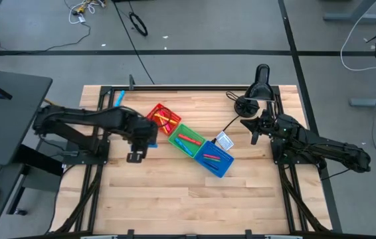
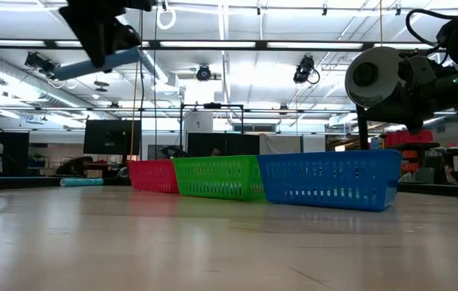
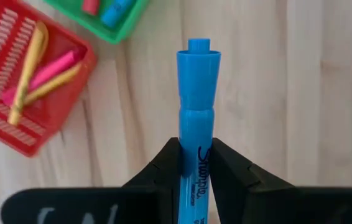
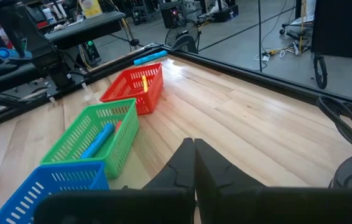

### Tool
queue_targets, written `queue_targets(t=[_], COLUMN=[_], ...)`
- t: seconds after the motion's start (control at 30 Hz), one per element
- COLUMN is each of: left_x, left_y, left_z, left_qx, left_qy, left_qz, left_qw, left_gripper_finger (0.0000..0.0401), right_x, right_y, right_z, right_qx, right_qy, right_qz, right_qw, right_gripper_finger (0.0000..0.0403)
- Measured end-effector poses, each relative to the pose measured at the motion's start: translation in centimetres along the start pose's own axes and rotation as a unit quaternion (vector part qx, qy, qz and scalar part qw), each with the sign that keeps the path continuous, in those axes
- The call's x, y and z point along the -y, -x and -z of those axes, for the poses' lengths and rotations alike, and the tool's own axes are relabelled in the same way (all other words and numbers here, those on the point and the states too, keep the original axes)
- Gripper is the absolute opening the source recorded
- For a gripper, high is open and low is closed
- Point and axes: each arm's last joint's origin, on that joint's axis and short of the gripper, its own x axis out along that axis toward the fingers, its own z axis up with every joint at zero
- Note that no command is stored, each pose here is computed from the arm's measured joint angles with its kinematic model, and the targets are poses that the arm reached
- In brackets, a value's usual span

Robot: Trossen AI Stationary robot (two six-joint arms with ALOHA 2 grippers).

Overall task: Pick & Place Markers
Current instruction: Put the bottom blue highlighter pen into the green bin

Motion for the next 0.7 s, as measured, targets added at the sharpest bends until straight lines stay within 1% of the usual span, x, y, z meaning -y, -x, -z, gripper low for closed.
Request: queue_targets(t=[0.27, 0.57, 0.7], left_x=[-2.0, -5.0, -6.3], left_y=[-1.2, -2.5, -3.1], left_z=[-3.2, -7.2, -8.8], left_qx=[-0.01, -0.015, -0.011], left_qy=[-0.102, -0.17, -0.202], left_qz=[-0.007, -0.016, -0.009], left_qw=[0.995, 0.985, 0.979], left_gripper_finger=[0.0064, 0.0064, 0.0064], right_x=[0.0, 0.0, 0.0], right_y=[0.0, 0.0, 0.0], right_z=[0.0, 0.0, 0.0], right_qx=[0.0, 0.0, 0.0], right_qy=[0.0, 0.0, 0.0], right_qz=[0.0, 0.0, 0.0], right_qw=[1.0, 1.0, 1.0], right_gripper_finger=[0.0, 0.0, 0.0])
